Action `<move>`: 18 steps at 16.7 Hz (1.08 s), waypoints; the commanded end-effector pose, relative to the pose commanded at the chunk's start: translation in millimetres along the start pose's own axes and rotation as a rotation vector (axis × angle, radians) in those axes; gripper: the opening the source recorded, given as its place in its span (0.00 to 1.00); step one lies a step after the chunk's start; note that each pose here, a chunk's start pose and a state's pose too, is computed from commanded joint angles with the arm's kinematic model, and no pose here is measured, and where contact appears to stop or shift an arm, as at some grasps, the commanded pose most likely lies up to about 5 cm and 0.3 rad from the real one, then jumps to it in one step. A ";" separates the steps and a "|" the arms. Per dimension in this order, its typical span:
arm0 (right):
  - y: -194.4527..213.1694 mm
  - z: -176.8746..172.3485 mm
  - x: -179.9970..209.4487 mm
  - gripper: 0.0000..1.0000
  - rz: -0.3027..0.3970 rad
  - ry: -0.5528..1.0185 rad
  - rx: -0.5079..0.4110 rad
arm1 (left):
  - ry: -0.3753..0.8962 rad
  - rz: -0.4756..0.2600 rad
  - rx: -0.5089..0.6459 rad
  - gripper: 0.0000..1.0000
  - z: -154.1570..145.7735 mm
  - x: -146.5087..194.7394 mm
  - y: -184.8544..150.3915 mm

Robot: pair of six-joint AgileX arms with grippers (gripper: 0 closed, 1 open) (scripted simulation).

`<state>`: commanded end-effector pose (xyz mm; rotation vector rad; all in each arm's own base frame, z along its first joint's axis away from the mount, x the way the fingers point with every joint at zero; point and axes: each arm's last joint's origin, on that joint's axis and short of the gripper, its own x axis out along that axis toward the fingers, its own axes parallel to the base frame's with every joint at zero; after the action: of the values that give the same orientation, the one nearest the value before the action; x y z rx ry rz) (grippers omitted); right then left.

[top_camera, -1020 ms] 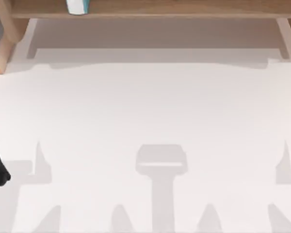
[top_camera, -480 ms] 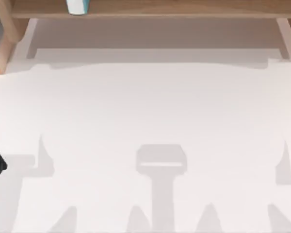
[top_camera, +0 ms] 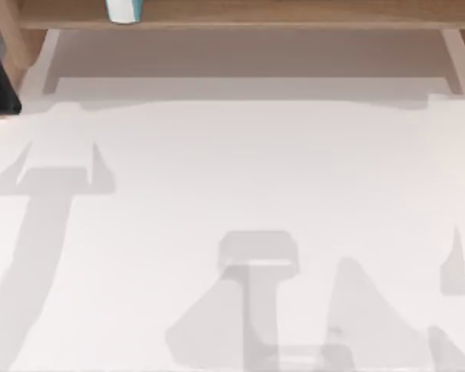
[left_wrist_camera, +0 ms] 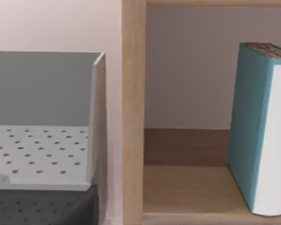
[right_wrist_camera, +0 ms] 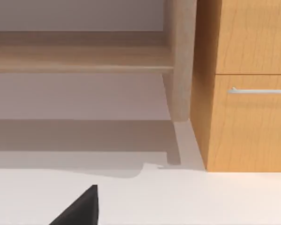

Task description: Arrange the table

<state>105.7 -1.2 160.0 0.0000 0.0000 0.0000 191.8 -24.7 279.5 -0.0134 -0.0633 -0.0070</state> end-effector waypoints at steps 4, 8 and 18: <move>0.0 0.0 0.0 1.00 0.000 0.000 0.000 | 0.051 0.000 0.003 1.00 -6.7 92.1 -31.0; 0.0 0.0 0.0 1.00 0.000 0.000 0.000 | 0.074 -0.003 0.007 1.00 -47.1 167.1 -69.0; 0.0 0.0 0.0 1.00 0.000 0.000 0.000 | 0.052 -0.010 0.000 1.00 -90.9 214.7 -106.1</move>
<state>105.7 -1.2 160.0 0.0000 0.0000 0.0000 411.0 -133.4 203.8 -0.0130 -0.0109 -0.0173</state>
